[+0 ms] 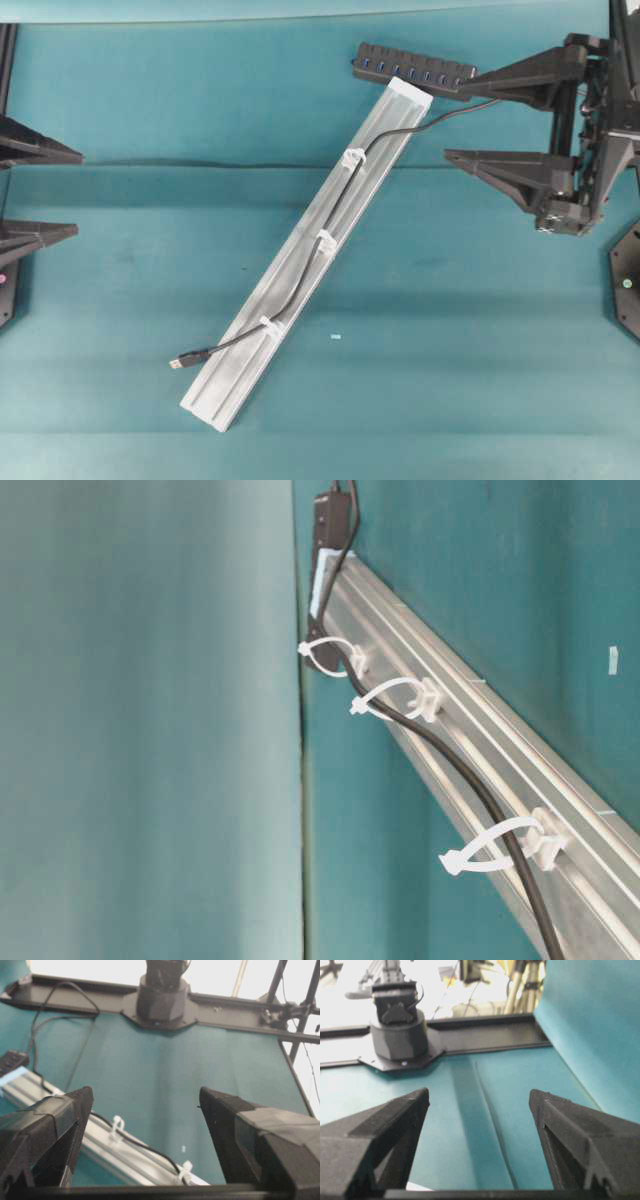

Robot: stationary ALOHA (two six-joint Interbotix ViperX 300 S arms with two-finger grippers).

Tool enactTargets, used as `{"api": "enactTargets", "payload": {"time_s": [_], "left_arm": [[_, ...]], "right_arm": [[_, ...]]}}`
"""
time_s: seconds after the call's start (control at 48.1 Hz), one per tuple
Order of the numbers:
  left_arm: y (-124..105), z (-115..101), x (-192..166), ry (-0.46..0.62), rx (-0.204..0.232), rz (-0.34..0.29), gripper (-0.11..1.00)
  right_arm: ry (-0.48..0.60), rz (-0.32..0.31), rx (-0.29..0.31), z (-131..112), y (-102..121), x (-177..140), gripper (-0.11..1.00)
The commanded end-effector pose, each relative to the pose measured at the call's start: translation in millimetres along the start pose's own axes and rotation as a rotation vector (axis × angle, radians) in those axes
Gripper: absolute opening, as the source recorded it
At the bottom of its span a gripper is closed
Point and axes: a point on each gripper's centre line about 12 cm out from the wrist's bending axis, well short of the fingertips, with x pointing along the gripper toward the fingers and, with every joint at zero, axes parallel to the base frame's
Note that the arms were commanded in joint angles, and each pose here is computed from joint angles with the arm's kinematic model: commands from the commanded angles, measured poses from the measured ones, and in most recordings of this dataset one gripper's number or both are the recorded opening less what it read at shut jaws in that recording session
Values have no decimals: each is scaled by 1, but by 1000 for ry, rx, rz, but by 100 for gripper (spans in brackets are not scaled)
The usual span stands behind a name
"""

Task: Pass the USB cable through three rings with both arms.

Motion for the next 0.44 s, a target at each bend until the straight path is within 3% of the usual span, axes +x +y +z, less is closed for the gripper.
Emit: {"api": "enactTargets", "payload": {"time_s": [0.0,0.229,0.415], "left_arm": [[0,6,1,-25,-3,1,94],[-2,21,-3,-131,-9,-12,94],[-1,15,0,-116,-6,-12,94]], "right_arm": [[20,20,13,-2,5,2,87],[106,59,6,-14,15,4,87],[99,80,3,-14,20,5,87]]}}
